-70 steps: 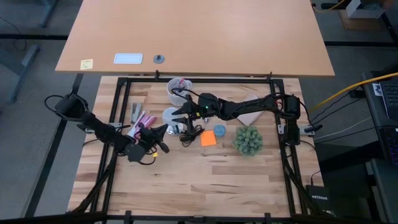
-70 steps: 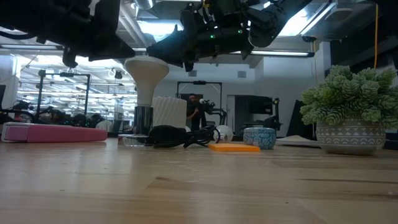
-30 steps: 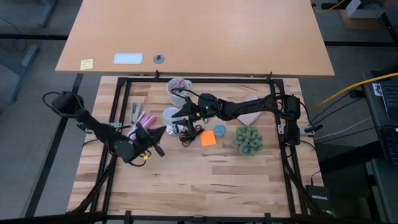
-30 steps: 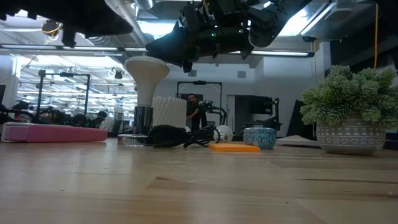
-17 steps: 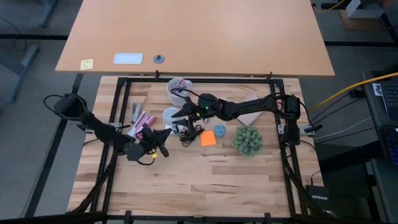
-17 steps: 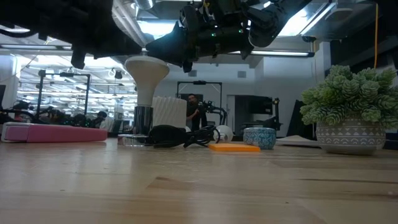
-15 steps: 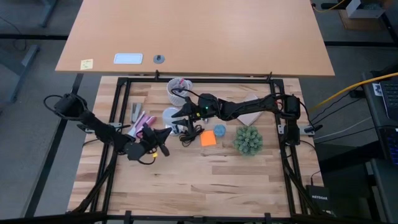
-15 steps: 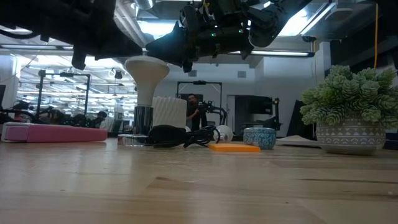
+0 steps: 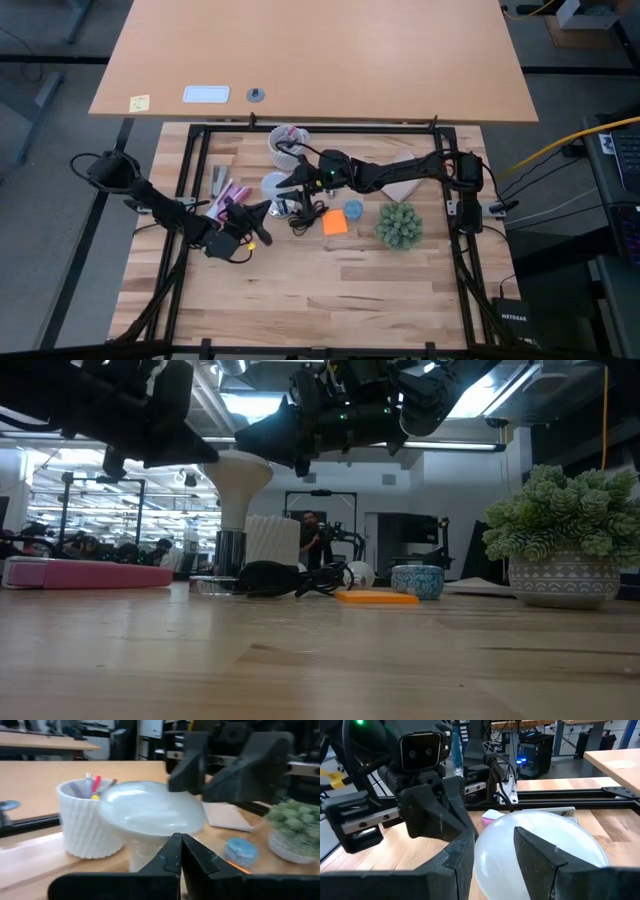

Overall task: Screw lightbulb
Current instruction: Insert the lightbulb into the silver lamp

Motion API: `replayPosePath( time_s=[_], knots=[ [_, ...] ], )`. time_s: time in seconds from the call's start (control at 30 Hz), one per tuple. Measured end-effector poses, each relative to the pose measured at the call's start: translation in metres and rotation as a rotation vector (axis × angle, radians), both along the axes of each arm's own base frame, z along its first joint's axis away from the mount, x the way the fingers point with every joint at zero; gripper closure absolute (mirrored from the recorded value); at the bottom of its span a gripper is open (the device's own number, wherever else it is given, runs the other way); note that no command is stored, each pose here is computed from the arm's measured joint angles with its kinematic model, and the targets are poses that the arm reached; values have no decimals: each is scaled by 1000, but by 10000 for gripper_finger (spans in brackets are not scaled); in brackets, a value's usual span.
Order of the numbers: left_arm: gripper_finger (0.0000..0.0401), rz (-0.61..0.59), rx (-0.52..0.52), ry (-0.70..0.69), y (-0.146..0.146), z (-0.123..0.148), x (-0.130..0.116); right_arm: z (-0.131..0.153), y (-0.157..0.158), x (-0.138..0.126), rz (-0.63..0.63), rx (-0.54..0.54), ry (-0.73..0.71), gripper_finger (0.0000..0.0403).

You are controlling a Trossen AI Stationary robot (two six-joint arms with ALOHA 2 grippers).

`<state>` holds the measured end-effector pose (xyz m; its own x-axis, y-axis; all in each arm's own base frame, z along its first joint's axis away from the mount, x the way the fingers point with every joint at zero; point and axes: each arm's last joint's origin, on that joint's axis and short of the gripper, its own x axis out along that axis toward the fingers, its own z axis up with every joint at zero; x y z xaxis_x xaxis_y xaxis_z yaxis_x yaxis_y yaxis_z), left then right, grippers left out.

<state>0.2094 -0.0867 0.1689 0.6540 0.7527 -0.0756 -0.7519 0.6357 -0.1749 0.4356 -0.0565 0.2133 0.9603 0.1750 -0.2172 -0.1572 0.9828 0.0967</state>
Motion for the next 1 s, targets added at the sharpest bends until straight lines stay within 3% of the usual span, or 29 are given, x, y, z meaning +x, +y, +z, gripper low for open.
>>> replayPosePath(
  time_s=[0.63,1.0],
  knots=[
    [401,184,117,39,3,1,-5,0,0,0,12,3,1,260],
    [401,158,93,-2,-4,9,-8,0,0,0,8,2,1,260]
  ],
)
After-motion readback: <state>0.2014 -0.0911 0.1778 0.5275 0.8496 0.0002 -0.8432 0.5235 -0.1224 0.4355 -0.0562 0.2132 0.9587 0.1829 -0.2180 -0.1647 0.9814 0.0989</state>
